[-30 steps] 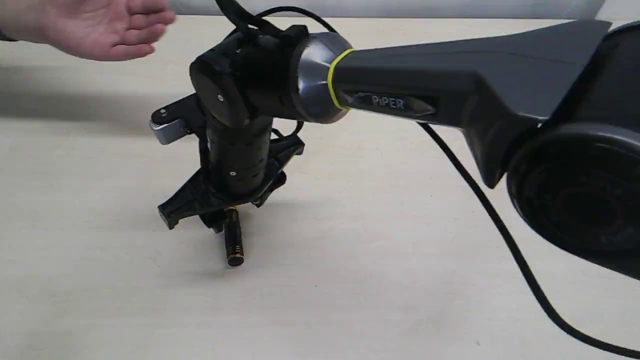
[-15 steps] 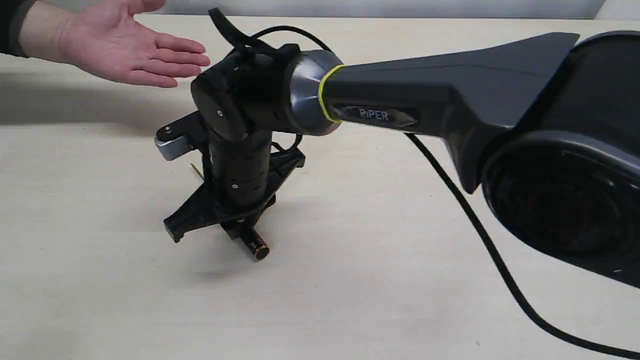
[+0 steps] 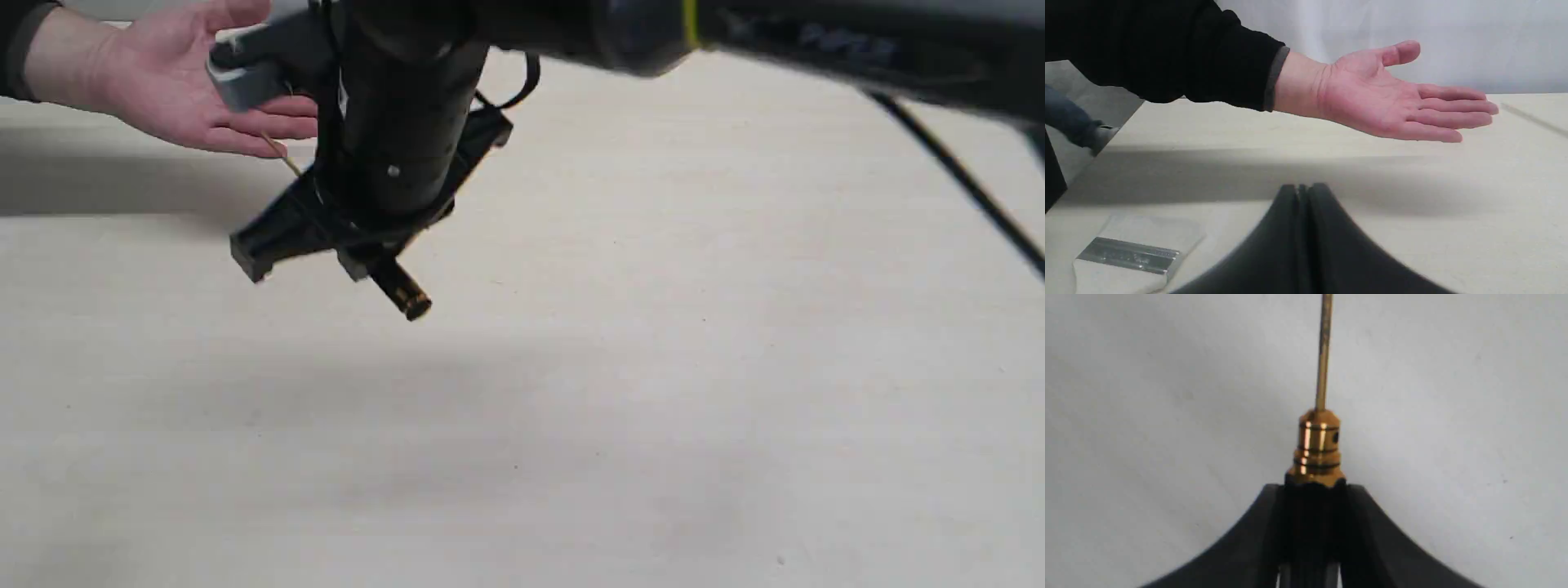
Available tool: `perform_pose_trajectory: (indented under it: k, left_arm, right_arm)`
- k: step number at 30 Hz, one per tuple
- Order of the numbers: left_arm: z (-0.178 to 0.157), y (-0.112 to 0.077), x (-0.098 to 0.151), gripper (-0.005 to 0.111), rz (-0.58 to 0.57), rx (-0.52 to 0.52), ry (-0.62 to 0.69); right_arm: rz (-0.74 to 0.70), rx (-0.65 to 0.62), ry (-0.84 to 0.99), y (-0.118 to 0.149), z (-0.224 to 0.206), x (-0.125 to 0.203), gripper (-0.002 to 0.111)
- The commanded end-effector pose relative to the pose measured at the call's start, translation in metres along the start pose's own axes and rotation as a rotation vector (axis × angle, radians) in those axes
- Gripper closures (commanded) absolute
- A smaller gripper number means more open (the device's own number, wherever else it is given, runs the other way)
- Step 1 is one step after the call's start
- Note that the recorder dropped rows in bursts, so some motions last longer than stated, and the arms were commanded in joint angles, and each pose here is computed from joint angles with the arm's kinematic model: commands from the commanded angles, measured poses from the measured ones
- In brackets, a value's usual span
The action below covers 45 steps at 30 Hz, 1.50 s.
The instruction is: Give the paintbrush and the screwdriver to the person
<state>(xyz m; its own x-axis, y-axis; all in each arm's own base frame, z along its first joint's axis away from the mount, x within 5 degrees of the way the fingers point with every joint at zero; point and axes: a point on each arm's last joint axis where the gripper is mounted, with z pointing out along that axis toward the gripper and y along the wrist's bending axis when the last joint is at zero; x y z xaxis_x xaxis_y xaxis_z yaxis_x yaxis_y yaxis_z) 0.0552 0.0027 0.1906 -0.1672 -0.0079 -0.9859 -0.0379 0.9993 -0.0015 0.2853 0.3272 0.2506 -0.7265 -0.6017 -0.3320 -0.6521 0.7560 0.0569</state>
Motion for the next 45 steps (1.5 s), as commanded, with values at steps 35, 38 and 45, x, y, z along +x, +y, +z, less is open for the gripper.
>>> perform_pose_trajectory:
  k: [35,38,45]
  left_arm:
    - [0.000,-0.001,0.000,0.107,-0.003,0.009,-0.006]
    - [0.000,-0.001,0.000,0.107,-0.003,0.009,-0.006]
    - [0.000,-0.001,0.000,0.107,-0.002,0.009,-0.009]
  right_arm:
    - [-0.100,-0.046,-0.468,0.011,0.006,-0.075,0.071]
    - [-0.128,-0.003,-0.453,0.007,-0.036,-0.068,0.090]
    - [-0.166,0.128,-0.472,-0.008,-0.140,-0.039,0.104]
